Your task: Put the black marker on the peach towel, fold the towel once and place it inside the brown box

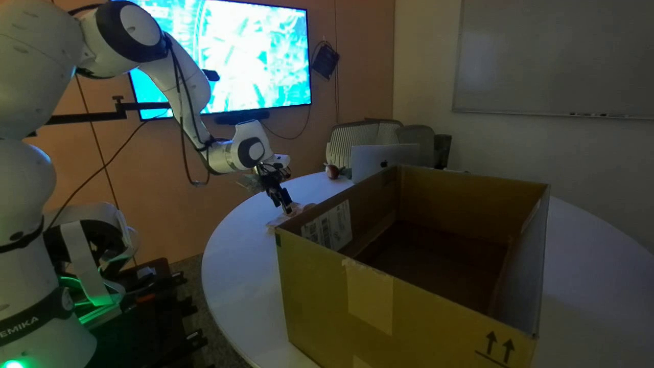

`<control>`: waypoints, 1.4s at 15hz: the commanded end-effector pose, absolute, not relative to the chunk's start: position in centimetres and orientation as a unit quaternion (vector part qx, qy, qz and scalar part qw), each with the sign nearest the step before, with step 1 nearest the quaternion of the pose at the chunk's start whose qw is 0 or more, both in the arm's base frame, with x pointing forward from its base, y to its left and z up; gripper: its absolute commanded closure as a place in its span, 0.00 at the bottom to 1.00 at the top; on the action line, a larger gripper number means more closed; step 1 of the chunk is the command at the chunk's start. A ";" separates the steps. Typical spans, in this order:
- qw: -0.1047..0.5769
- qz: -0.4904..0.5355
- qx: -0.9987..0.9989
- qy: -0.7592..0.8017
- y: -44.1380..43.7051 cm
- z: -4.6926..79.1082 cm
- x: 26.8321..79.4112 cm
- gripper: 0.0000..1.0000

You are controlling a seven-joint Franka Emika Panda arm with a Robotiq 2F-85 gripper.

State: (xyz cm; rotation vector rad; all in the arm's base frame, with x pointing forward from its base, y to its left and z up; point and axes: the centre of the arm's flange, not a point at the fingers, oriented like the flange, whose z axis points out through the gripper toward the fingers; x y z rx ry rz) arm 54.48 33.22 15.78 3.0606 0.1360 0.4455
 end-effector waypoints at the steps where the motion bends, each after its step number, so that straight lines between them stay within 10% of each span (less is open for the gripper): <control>1: 0.072 0.143 0.986 0.037 29.4 14.0 54.9 0.00; 21: -0.036 0.132 0.991 0.001 22.9 10.5 61.1 0.00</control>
